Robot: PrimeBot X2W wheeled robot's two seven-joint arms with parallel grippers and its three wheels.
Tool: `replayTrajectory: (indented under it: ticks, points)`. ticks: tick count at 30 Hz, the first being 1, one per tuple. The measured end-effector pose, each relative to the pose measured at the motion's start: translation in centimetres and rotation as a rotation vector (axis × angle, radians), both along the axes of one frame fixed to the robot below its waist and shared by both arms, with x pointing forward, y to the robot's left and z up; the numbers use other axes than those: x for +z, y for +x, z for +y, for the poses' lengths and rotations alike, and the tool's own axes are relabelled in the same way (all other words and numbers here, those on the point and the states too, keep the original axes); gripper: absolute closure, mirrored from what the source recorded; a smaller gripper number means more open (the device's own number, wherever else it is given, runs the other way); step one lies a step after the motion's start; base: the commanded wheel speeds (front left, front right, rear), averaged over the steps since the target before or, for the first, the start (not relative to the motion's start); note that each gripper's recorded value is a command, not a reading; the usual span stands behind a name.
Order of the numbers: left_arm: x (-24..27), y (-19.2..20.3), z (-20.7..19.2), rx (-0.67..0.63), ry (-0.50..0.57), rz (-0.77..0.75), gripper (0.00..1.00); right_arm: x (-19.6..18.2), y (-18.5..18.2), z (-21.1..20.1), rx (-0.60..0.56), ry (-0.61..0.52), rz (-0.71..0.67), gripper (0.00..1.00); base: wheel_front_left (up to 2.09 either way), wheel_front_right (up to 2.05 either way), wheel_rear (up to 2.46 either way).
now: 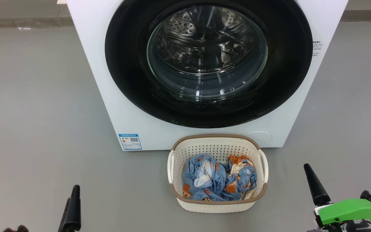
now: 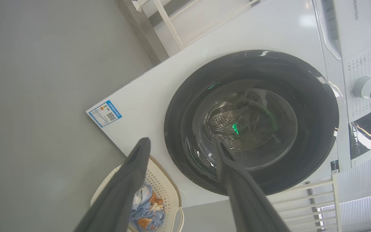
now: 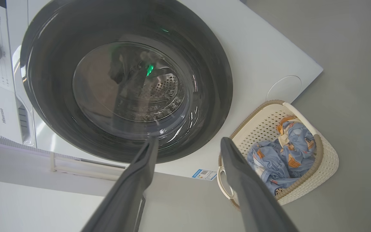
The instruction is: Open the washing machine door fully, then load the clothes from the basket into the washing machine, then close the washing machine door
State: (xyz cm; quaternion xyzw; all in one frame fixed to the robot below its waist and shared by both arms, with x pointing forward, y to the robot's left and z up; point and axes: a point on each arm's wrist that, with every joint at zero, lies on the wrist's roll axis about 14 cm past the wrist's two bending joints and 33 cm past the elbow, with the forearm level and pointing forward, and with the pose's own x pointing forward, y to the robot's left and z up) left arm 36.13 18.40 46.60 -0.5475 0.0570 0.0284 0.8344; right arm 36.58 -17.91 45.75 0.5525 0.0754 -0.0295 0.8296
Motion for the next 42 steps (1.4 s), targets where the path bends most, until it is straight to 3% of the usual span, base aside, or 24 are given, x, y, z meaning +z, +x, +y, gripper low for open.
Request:
replayTrajectory:
  ticks: [13, 42]
  points:
    - [0.2, 0.0, -0.3, -0.037, 0.208, -0.017, 0.0, 0.0, 0.1, 1.0, 0.057, -0.171, -0.015, 0.0, 0.0, 0.0, 0.0]
    - [0.9, 0.0, -0.8, -0.087, 0.526, -0.079, 0.0, 0.8, 0.7, 2.3, 0.142, -0.479, -0.091, 0.0, 0.0, 0.0, 0.0]
